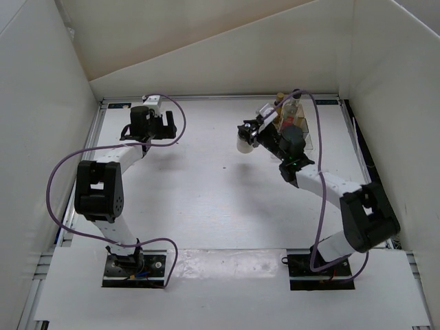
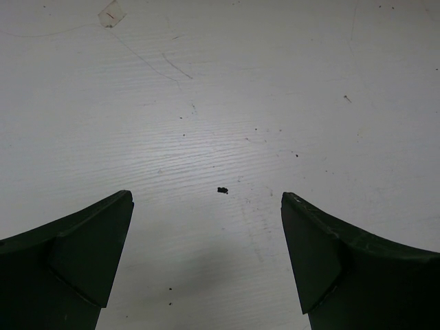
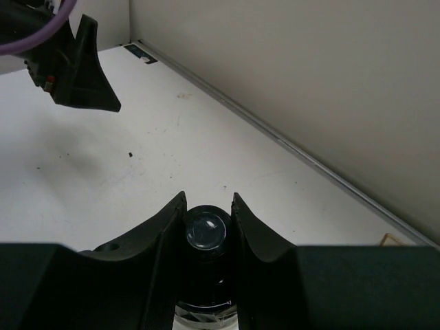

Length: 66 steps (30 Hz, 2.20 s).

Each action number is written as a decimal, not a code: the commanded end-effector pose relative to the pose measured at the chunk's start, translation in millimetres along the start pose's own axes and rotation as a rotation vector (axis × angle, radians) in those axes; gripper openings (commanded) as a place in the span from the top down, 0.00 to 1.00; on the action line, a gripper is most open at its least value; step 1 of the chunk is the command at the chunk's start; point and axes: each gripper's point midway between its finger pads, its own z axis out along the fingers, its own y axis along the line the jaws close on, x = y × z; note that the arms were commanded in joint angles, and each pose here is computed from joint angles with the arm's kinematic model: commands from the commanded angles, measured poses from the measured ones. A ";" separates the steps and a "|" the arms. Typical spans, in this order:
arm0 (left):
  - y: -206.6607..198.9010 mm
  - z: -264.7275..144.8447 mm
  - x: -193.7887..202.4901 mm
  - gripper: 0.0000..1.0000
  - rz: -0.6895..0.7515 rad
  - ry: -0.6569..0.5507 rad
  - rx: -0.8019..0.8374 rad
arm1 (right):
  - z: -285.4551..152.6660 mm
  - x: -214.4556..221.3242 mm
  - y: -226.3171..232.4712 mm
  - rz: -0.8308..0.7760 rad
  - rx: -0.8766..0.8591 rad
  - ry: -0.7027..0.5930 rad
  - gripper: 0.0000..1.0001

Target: Organize the condiment bottles

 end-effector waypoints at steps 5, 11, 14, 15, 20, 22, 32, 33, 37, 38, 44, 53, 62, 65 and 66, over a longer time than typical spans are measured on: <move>-19.8 -10.7 -33.5 0.00 0.039 -0.067 0.031 | -44.7 -38.3 -34.9 -0.112 0.174 -0.096 1.00; -25.8 -8.2 -33.9 0.00 0.057 -0.061 0.035 | -78.9 -36.1 -76.9 -0.127 0.331 -0.124 1.00; -28.1 -6.3 -36.2 0.00 0.063 -0.063 0.036 | -87.7 -30.4 -97.3 -0.128 0.394 -0.131 1.00; -28.5 -5.2 -34.6 0.00 0.066 -0.057 0.037 | -88.2 -29.5 -101.7 -0.127 0.405 -0.130 1.00; -29.8 -0.8 -36.3 0.00 0.076 -0.052 0.034 | -93.4 -29.7 -132.9 -0.124 0.481 -0.145 1.00; -30.4 2.1 -35.6 0.00 0.079 -0.046 0.036 | -92.6 -27.0 -140.4 -0.121 0.498 -0.151 1.00; -28.5 15.6 -34.6 0.00 0.086 -0.028 0.033 | -92.7 -11.2 -187.5 -0.074 0.585 -0.180 1.00; -29.1 17.0 -32.6 0.00 0.089 -0.020 0.036 | -89.5 -4.2 -192.8 -0.063 0.589 -0.170 1.00; -28.0 20.8 -32.1 0.00 0.093 -0.014 0.032 | -82.9 4.0 -203.4 -0.049 0.593 -0.165 1.00; -27.1 21.0 -34.2 0.00 0.095 -0.017 0.029 | -82.2 10.8 -206.5 -0.044 0.599 -0.155 1.00; -27.0 26.9 -29.3 0.00 0.091 -0.002 0.030 | -72.8 30.4 -215.1 -0.014 0.595 -0.129 1.00; -25.9 30.8 -21.3 0.00 0.086 0.012 0.029 | -69.3 64.0 -198.5 0.015 0.574 -0.072 1.00; -26.4 27.1 -17.5 0.00 0.087 0.000 0.030 | -78.7 89.4 -177.0 0.028 0.589 -0.033 1.00; -26.2 28.2 -16.5 0.00 0.084 0.001 0.018 | -80.9 93.4 -166.7 0.029 0.584 -0.028 1.00; -25.8 28.8 -14.0 0.00 0.078 0.002 0.017 | -83.6 94.5 -168.3 0.029 0.611 -0.024 1.00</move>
